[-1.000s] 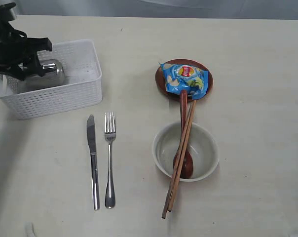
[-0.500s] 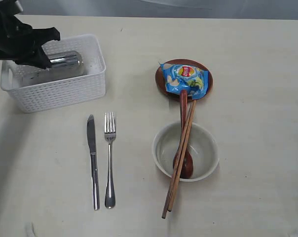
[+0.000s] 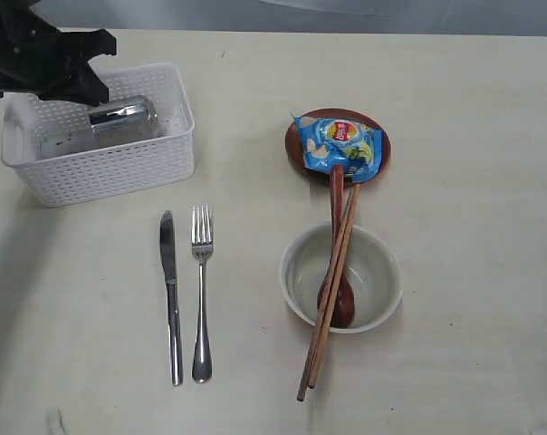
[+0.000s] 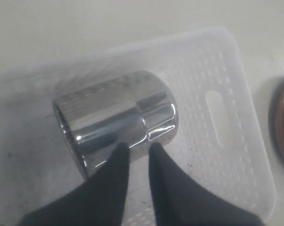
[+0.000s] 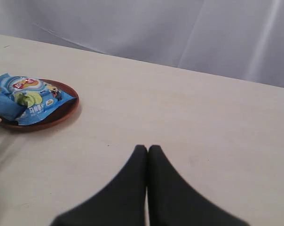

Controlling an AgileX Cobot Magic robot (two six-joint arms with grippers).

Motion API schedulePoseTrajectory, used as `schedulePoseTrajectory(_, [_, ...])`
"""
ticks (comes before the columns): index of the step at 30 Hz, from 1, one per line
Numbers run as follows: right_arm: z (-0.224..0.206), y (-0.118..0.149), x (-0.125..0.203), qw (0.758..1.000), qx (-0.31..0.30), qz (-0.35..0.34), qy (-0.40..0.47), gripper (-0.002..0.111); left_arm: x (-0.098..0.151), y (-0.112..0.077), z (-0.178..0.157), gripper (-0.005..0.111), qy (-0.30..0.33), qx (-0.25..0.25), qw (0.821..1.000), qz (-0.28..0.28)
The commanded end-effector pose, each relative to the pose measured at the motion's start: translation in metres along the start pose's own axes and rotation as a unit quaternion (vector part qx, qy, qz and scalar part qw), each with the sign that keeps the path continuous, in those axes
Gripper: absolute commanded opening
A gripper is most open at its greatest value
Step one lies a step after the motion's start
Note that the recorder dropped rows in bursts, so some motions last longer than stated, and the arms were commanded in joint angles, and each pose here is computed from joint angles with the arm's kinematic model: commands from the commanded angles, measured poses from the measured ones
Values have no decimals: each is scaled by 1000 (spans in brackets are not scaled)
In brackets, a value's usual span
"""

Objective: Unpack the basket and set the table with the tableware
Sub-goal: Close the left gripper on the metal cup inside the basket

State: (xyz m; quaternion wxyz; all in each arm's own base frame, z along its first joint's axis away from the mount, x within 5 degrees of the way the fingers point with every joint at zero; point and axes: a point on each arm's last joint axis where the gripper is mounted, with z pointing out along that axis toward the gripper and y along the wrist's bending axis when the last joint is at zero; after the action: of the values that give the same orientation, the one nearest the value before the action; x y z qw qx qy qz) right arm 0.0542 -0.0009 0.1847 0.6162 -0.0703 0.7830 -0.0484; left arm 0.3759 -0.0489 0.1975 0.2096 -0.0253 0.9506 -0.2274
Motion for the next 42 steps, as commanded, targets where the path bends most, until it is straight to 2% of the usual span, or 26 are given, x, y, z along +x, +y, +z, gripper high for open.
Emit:
schedulePoseTrajectory(1, [0, 0, 0, 1000, 2, 0, -3, 0, 0, 3, -4, 58, 4, -7, 999, -38])
schedulePoseTrajectory(4, [0, 0, 0, 1000, 2, 0, -3, 0, 1, 8, 2, 53, 6, -18, 999, -38])
schedulePoseTrajectory(9, [0, 0, 0, 1000, 2, 0, -3, 0, 1, 22, 26, 53, -2, -42, 998, -43])
schedulePoseTrajectory(12, [0, 0, 0, 1000, 2, 0, -3, 0, -1, 21, 33, 53, -13, -36, 999, -29])
schedulePoseTrajectory(15, [0, 0, 0, 1000, 2, 0, -3, 0, 0, 17, 42, 53, -15, 1, 999, -31])
schedulePoseTrajectory(19, [0, 0, 0, 1000, 2, 0, -3, 0, 6, 9, 61, 53, 6, 84, 994, -64])
schedulePoseTrajectory(21, [0, 0, 0, 1000, 2, 0, -3, 0, 7, 5, 64, 53, 5, 119, 991, -62])
schedulePoseTrajectory(26, [0, 0, 0, 1000, 2, 1, -3, 0, 4, -2, 63, 53, -5, 159, 985, -61])
schedulePoseTrajectory(29, [0, 0, 0, 1000, 2, 1, -3, 0, 3, 2, 59, 49, -11, 122, 992, -36])
schedulePoseTrajectory(33, [0, 0, 0, 1000, 2, 1, -3, 0, -1, 15, 44, 43, -24, 2, 1000, 1])
schedulePoseTrajectory(37, [0, 0, 0, 1000, 2, 1, -3, 0, -7, 21, 22, 43, -39, -86, 995, 44])
schedulePoseTrajectory(40, [0, 0, 0, 1000, 2, 1, -3, 0, -11, 21, 7, 43, -50, -115, 990, 69])
schedulePoseTrajectory(42, [0, 0, 0, 1000, 2, 1, -3, 0, -16, 22, -3, 43, -53, -117, 990, 63])
